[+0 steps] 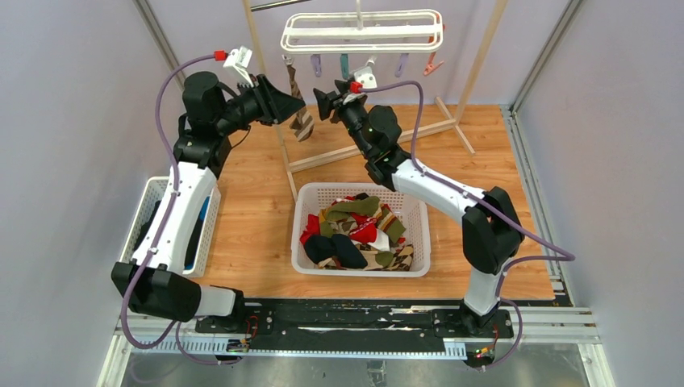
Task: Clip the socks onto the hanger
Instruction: Open the clamp at the hanger.
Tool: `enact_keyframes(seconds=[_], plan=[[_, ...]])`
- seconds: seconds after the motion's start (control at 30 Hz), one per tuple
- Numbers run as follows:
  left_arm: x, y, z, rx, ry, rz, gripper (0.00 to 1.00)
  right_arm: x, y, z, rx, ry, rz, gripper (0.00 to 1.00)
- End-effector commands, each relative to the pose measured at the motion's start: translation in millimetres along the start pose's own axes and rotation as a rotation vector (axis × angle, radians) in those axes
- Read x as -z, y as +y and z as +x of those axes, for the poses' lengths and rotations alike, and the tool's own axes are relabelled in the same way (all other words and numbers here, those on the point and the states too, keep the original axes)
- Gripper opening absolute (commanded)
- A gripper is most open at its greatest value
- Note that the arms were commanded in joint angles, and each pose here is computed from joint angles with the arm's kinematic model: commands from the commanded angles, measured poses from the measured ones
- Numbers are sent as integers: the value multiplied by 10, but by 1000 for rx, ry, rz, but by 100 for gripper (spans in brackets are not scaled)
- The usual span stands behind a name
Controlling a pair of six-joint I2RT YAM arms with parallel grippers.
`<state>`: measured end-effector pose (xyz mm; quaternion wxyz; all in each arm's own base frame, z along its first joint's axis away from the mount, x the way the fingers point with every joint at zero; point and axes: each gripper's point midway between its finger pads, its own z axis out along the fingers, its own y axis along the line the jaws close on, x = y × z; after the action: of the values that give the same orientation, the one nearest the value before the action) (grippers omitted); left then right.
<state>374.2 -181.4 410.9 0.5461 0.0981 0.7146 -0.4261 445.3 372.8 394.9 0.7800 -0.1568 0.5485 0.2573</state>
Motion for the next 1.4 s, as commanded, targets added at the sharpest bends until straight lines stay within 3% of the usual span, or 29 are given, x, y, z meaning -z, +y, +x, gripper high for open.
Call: enact_keyframes(seconds=[0.0, 0.47, 0.67, 0.93, 1.27, 1.37], plan=[[147, -145, -197, -62, -53, 4, 38, -79, -64, -27, 56, -43, 105, 57], [259, -182, -265, -60, -72, -10, 38, -237, 41, -60, 87, -86, 203, 59], [261, -171, -274, -57, -74, -11, 38, -296, 11, -51, 105, -86, 215, 51], [282, -175, -298, -57, -79, -10, 38, -346, 18, -22, 117, -88, 189, 38], [279, -158, -272, -38, -82, -4, 39, -244, 75, -155, 121, -111, 125, 0], [274, -185, -249, -19, -78, 16, 44, -187, 137, -174, 109, -102, 83, 0]])
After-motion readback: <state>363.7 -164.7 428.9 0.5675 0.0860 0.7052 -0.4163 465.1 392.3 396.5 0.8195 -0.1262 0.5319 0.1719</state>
